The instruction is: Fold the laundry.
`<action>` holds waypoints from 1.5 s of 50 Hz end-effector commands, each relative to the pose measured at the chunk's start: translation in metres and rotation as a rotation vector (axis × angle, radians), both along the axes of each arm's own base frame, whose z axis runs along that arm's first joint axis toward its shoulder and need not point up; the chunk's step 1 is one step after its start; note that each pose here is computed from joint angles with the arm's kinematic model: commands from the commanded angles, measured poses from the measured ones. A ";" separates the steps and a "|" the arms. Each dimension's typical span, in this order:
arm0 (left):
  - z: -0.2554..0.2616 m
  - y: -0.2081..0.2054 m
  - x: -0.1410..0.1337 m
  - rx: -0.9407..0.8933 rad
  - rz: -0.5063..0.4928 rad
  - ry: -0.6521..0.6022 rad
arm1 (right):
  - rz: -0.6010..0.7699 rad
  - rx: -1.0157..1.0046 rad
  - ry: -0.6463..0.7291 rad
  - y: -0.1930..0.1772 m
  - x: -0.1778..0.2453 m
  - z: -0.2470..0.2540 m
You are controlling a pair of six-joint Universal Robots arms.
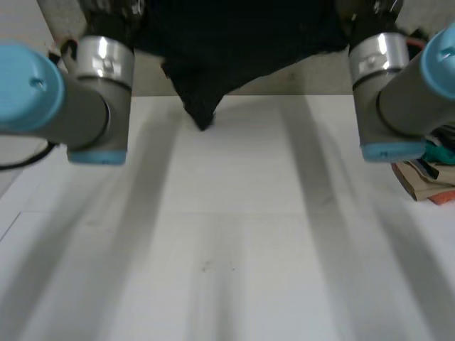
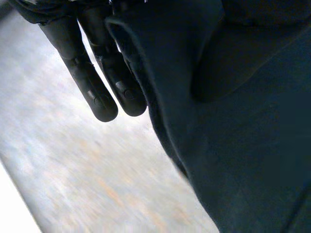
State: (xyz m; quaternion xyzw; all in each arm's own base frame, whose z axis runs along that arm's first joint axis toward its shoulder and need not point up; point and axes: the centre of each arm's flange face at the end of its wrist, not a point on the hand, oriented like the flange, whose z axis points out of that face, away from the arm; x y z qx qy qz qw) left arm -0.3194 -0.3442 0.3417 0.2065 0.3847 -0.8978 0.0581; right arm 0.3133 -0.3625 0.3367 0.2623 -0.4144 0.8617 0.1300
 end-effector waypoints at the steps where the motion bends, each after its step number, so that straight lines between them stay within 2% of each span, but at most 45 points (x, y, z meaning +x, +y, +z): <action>1: -0.082 0.014 0.002 0.231 -0.032 -0.100 | 0.017 0.295 0.145 0.001 0.003 -0.101; 3: -0.111 0.023 0.004 0.314 -0.040 -0.148 | 0.027 0.406 0.201 0.009 0.005 -0.137; 7: -0.161 0.044 0.011 0.479 -0.046 -0.234 | 0.023 0.540 0.260 0.023 -0.002 -0.171; 11: -0.181 0.075 0.012 0.588 -0.079 -0.301 | 0.018 0.657 0.317 0.043 -0.013 -0.192; 17: -0.160 0.111 0.030 0.681 -0.085 -0.346 | 0.019 0.728 0.366 0.079 -0.031 -0.177; 24: -0.153 0.165 0.054 0.883 -0.097 -0.480 | 0.029 0.832 0.426 0.129 -0.053 -0.154; 31: -0.155 0.236 0.078 1.180 -0.157 -0.698 | 0.024 1.065 0.717 0.193 -0.088 -0.155; 40: -0.147 0.229 0.069 1.106 -0.161 -0.666 | 0.006 1.089 0.750 0.203 -0.096 -0.160; 48: -0.143 0.241 0.072 1.127 -0.179 -0.740 | 0.000 1.049 0.739 0.211 -0.099 -0.148; 50: -0.139 0.234 0.070 1.096 -0.175 -0.726 | 0.003 1.024 0.733 0.208 -0.097 -0.144; 53: -0.129 0.204 0.055 0.973 -0.157 -0.648 | 0.000 0.931 0.653 0.189 -0.089 -0.130; 57: -0.134 0.139 0.026 0.799 -0.111 -0.523 | -0.007 0.784 0.546 0.154 -0.071 -0.129; 64: -0.150 0.042 -0.008 0.569 -0.035 -0.405 | -0.075 0.597 0.445 0.085 -0.043 -0.143; 71: -0.163 -0.016 -0.028 0.346 0.013 -0.341 | -0.091 0.408 0.371 0.032 -0.016 -0.160; 75: -0.171 -0.036 -0.039 0.245 0.021 -0.292 | -0.109 0.308 0.364 0.008 -0.004 -0.173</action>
